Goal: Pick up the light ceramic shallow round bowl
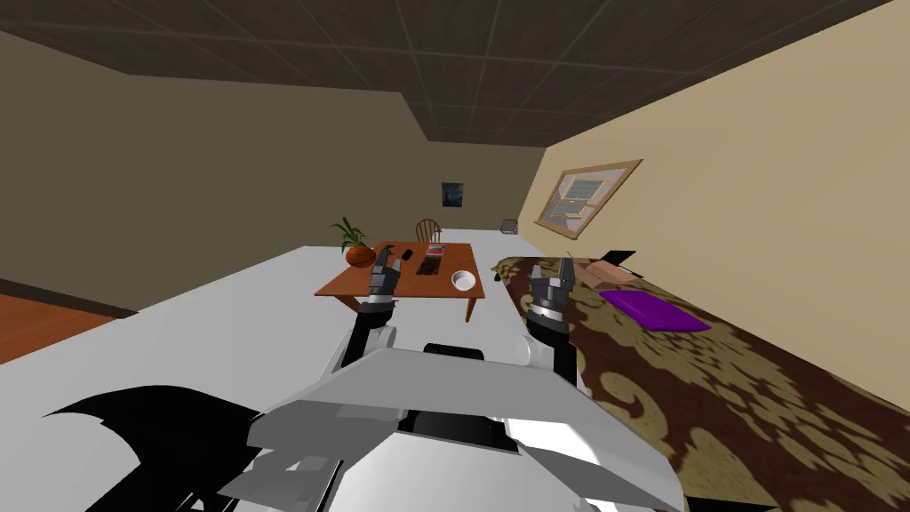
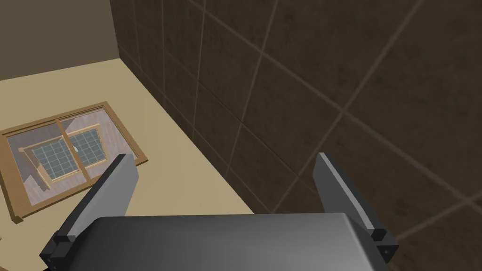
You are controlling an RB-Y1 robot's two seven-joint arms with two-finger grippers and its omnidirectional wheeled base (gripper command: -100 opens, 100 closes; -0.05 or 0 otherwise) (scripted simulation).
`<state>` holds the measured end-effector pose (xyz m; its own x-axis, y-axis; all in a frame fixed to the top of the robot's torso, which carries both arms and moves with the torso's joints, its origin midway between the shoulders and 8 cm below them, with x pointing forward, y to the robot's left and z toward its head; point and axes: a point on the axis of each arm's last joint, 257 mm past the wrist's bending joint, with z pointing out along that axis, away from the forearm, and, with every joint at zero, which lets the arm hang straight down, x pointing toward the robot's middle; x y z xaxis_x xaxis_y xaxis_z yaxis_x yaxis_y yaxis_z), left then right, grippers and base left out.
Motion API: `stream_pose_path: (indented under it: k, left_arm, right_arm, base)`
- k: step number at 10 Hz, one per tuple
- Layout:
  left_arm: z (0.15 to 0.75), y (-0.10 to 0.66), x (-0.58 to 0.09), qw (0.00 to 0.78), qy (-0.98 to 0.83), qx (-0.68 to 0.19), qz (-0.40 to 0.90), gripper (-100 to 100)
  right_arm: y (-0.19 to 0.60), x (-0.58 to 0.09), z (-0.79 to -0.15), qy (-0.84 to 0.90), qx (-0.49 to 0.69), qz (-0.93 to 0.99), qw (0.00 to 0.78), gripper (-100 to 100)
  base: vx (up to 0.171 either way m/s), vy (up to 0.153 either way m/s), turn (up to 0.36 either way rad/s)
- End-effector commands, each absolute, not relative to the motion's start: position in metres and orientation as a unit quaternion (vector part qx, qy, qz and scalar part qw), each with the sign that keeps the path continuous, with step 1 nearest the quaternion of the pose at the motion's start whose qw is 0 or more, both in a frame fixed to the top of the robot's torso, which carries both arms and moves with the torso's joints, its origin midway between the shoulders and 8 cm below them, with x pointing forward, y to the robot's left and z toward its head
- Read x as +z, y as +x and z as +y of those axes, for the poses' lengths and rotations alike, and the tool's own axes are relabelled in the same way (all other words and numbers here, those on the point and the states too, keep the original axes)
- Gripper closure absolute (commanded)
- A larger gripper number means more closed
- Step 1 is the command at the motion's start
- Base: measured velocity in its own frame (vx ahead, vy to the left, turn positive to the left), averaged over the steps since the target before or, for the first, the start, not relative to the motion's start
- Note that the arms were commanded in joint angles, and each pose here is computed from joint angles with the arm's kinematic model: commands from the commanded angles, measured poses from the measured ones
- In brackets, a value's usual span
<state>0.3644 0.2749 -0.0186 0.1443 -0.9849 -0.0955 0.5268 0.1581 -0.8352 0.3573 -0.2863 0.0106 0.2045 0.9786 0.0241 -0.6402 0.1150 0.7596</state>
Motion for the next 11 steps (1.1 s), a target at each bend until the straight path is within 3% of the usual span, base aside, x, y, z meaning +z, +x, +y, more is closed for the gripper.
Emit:
stream_pose_path:
  k: [1,6,11]
  left_arm:
    - [0.275,0.364,-0.019,0.679,-0.333,-0.557,0.344,0]
    - [0.275,0.364,-0.019,0.679,-0.333,-0.557,0.344,0]
    - [0.275,0.364,-0.019,0.679,-0.333,-0.557,0.344,0]
  right_arm:
    - [0.361,0.003,-0.281,0.317,0.57,0.284,0.703,-100]
    - [0.371,-0.029,-0.267,0.278,0.537,0.37,0.705,-100]
    - [0.381,-0.108,-0.258,0.219,0.456,0.509,0.696,-100]
  base:
    - [-0.016,-0.011,0.052]
    - [-0.05,-0.027,0.078]
    - [-0.089,-0.037,0.14]
